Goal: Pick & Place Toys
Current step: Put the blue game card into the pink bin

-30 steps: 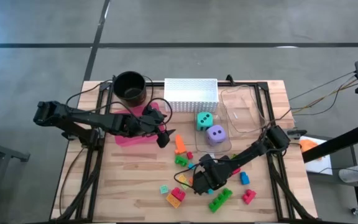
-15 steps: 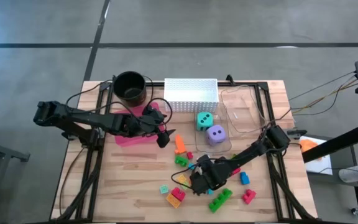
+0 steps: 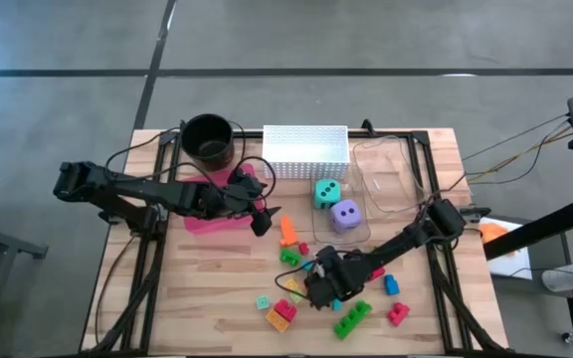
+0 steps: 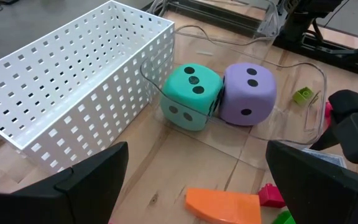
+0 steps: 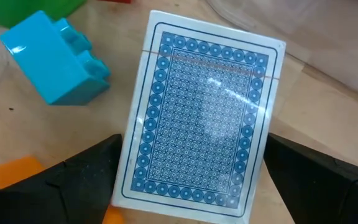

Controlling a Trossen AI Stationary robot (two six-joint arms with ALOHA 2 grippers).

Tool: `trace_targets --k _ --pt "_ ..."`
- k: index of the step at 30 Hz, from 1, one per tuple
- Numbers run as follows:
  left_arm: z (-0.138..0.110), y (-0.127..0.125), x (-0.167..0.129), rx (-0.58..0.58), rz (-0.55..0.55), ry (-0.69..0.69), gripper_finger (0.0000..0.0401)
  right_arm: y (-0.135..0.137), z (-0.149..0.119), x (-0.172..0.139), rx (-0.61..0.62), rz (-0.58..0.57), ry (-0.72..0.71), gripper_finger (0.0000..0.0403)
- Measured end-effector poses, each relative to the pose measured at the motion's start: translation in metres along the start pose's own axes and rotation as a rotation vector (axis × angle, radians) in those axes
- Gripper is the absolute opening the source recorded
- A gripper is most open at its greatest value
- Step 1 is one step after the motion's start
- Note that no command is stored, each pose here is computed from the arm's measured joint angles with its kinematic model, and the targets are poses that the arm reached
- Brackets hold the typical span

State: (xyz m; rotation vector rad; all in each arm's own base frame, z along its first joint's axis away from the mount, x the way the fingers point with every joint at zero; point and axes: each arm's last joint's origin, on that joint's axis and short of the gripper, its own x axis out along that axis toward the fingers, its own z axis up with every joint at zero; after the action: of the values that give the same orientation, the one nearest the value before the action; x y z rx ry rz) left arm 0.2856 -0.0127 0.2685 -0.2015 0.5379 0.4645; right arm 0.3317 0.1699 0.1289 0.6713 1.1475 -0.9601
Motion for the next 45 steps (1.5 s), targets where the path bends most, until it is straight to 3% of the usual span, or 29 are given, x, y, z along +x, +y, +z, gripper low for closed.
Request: trace_targets --k 4,10,14,19,23,28,32,38,45 --pt "0.000 0.000 0.000 0.000 0.000 0.000 0.0384 0.001 0.000 0.001 -0.028 0.018 0.006 0.0367" --pt "0.000 0.000 0.000 0.000 0.000 0.000 0.0384 0.002 0.001 0.001 -0.042 0.027 0.010 0.0312" --pt "0.000 0.000 0.000 0.000 0.000 0.000 0.0384 0.004 0.002 0.003 -0.070 0.037 0.015 0.0313" --pt "0.000 0.000 0.000 0.000 0.000 0.000 0.0384 0.007 0.001 0.003 -0.126 0.073 0.012 0.0344" --pt "0.000 0.000 0.000 0.000 0.000 0.000 0.0384 0.008 0.002 0.003 -0.153 0.087 -0.003 0.0328" --pt "0.000 0.001 -0.001 0.047 0.002 0.007 0.0384 0.013 0.004 -0.002 -0.225 0.108 -0.049 0.0311" --pt "0.000 0.004 -0.008 0.132 0.003 0.015 0.0384 0.023 0.007 -0.010 -0.295 0.146 -0.095 0.0329" --pt "0.002 0.006 -0.013 0.099 0.003 0.011 0.0384 0.031 0.013 -0.023 -0.368 0.165 -0.187 0.0330" --pt "0.001 0.006 -0.012 0.042 0.007 0.021 0.0384 0.038 0.024 -0.038 -0.432 0.135 -0.409 0.0315"
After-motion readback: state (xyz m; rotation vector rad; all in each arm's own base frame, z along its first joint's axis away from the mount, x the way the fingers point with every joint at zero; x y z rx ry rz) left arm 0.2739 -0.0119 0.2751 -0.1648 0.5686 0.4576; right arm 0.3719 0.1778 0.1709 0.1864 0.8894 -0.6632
